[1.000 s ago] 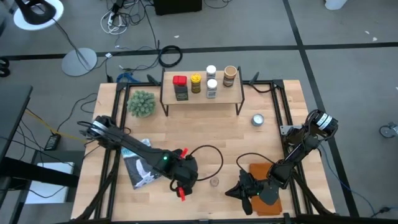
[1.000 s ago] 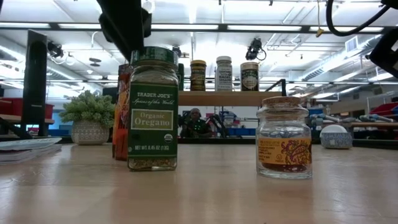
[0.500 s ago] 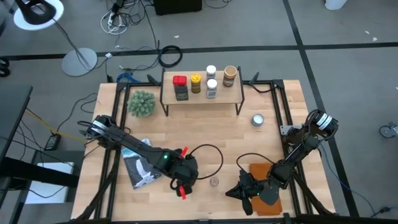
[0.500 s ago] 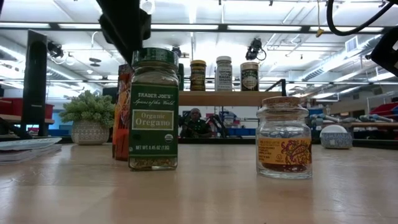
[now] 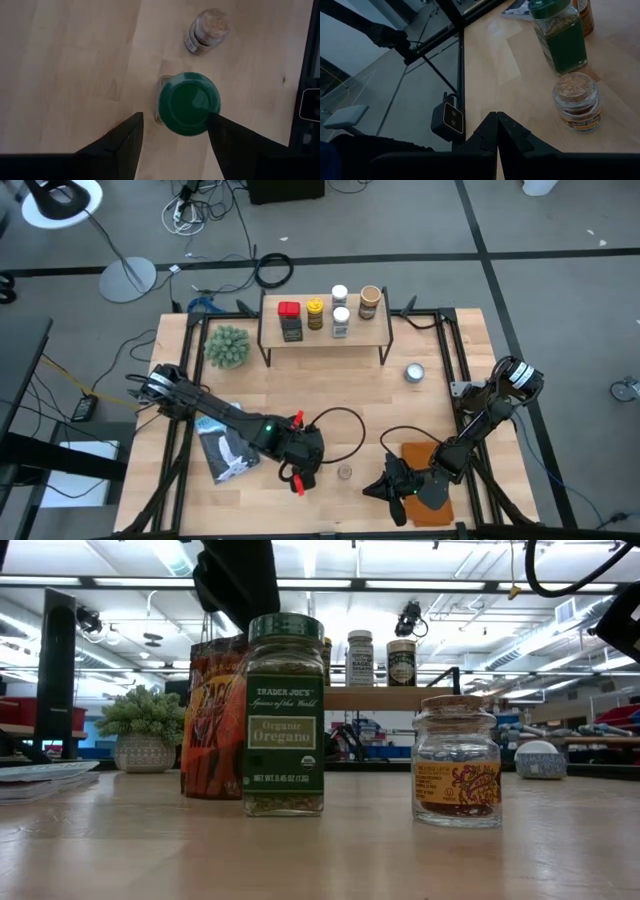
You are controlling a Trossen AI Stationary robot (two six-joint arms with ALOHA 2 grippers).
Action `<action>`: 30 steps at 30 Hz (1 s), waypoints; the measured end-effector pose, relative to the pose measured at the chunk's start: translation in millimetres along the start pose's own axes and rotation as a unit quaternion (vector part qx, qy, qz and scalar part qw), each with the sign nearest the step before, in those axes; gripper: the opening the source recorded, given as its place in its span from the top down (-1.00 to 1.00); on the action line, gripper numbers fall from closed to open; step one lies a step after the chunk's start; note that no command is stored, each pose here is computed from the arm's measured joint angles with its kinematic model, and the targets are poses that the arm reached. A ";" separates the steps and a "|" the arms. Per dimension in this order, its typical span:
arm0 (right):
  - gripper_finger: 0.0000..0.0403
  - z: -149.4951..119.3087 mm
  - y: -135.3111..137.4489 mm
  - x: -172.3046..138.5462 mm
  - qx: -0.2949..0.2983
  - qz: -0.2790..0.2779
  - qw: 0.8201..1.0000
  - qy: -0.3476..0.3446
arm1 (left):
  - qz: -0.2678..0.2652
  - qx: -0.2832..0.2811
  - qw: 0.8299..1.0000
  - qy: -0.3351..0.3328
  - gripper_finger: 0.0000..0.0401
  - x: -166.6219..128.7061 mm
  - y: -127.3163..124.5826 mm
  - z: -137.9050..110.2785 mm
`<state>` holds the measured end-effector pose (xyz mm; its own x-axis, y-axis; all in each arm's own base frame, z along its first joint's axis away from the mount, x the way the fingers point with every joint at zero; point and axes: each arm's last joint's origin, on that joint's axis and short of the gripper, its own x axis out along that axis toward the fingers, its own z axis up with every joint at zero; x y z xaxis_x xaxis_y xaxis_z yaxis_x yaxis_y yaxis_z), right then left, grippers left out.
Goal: Shelf spices
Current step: Put the green seasoning bottle on the shelf
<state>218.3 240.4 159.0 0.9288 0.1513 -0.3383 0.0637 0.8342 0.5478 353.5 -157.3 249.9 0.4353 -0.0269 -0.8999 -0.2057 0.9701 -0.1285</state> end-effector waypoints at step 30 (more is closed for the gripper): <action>0.97 -0.1 0.1 -0.1 0.000 0.000 1.000 0.001 | -0.045 0.065 0.995 -0.068 -0.13 -1.6 -9.4 12.7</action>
<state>218.2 240.5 159.0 0.9283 0.1530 -0.3390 0.0625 0.8344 0.5476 365.8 -163.3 257.8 0.5628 -0.0916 -0.8215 -0.0490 0.9884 -0.1439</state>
